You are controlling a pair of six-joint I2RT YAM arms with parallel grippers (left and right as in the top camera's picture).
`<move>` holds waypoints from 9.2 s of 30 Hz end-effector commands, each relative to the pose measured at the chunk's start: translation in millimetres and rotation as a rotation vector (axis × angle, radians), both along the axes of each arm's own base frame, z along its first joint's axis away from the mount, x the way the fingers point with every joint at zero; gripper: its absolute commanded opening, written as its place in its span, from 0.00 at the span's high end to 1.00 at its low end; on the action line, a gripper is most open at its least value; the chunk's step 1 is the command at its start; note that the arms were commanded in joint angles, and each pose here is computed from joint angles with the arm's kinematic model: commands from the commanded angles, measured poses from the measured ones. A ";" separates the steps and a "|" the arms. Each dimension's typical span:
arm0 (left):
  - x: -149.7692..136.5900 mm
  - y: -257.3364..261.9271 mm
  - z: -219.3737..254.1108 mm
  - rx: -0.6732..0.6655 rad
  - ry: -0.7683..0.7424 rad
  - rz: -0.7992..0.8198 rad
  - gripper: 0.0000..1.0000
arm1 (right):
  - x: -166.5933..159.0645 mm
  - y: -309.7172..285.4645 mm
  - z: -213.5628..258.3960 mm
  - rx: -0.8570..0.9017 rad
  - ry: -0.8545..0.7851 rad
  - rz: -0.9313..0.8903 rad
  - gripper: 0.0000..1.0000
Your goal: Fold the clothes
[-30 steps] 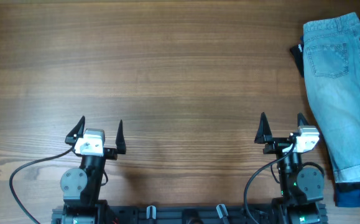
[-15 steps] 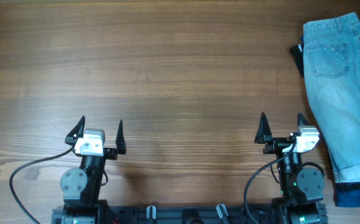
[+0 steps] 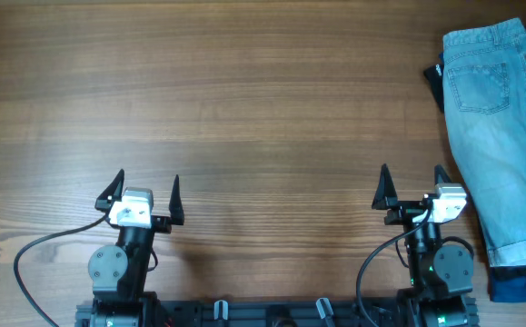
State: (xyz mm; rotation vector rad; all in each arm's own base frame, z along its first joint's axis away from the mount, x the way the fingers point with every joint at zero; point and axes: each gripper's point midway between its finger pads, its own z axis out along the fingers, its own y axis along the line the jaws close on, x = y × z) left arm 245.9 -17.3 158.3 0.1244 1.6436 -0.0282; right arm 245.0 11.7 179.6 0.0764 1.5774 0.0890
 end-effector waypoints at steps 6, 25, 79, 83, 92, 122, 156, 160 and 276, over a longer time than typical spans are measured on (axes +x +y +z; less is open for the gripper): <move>0.3 -1.3 -4.1 0.018 0.008 -0.011 0.00 | 0.2 3.9 -1.5 0.069 0.004 0.020 0.00; 0.3 -1.3 -4.1 0.018 0.008 -0.011 0.00 | 1.4 9.1 113.2 0.147 0.069 0.043 0.00; 0.3 -1.3 -4.1 0.018 0.008 -0.011 0.00 | 109.8 -44.9 6.9 -0.073 1.137 -0.101 0.19; 0.3 -1.3 -4.1 0.018 0.008 -0.011 0.00 | 113.2 -45.4 -6.5 -0.080 1.175 -0.096 0.19; 0.3 -1.3 -4.1 0.018 0.008 -0.011 0.00 | 131.9 -59.0 -21.3 -0.102 1.168 -0.105 0.18; 0.3 -1.3 -4.1 0.018 0.008 -0.011 0.00 | 286.9 -150.6 -15.5 -0.123 0.674 -0.302 0.26; 0.3 -1.3 -4.1 0.018 0.008 -0.011 0.00 | 370.3 -187.0 -40.2 -0.303 0.488 -0.350 0.96; 0.4 -1.3 -4.0 0.018 0.007 -0.011 0.00 | 360.3 -126.8 2.2 -0.288 0.499 -0.164 0.95; 0.4 -1.3 -4.3 0.018 0.008 -0.011 0.00 | 103.3 45.8 -134.8 0.151 1.322 0.143 0.28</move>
